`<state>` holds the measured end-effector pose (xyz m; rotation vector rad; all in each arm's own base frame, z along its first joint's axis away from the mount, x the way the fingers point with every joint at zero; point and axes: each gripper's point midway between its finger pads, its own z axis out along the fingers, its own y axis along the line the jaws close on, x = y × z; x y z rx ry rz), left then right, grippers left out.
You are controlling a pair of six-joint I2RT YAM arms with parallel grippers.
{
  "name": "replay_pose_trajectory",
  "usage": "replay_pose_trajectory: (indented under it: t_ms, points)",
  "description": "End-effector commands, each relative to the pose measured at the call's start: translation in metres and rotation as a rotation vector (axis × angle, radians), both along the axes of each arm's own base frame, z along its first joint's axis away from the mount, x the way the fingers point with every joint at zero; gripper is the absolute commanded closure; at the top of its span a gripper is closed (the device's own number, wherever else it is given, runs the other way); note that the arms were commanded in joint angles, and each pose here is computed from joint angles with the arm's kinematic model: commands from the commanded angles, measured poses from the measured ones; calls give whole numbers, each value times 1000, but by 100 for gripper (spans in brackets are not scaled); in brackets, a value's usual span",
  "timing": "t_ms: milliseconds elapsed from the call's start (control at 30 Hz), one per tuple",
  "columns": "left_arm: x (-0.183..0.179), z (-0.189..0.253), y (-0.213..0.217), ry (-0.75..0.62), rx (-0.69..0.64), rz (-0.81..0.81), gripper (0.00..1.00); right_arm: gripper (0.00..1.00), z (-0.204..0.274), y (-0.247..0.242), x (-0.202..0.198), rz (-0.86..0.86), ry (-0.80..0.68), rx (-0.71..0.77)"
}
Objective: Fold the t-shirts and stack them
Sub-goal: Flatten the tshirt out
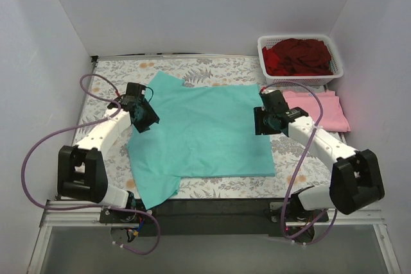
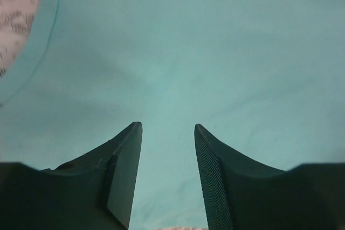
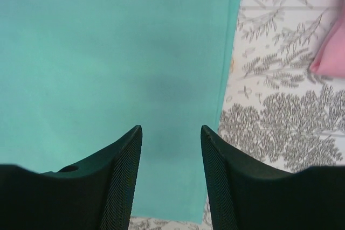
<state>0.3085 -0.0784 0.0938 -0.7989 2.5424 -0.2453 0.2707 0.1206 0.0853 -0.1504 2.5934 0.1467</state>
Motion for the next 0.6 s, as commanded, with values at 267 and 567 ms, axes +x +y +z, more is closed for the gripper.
replay_pose_trajectory:
  t_ms: [267,567]
  points:
    - [117,-13,37,-94,216,7,59,48,13,33,100,45,-129,17]
    - [160,-36,37,-91,185,32,59,50,-9,38,143,61,-116,-3]
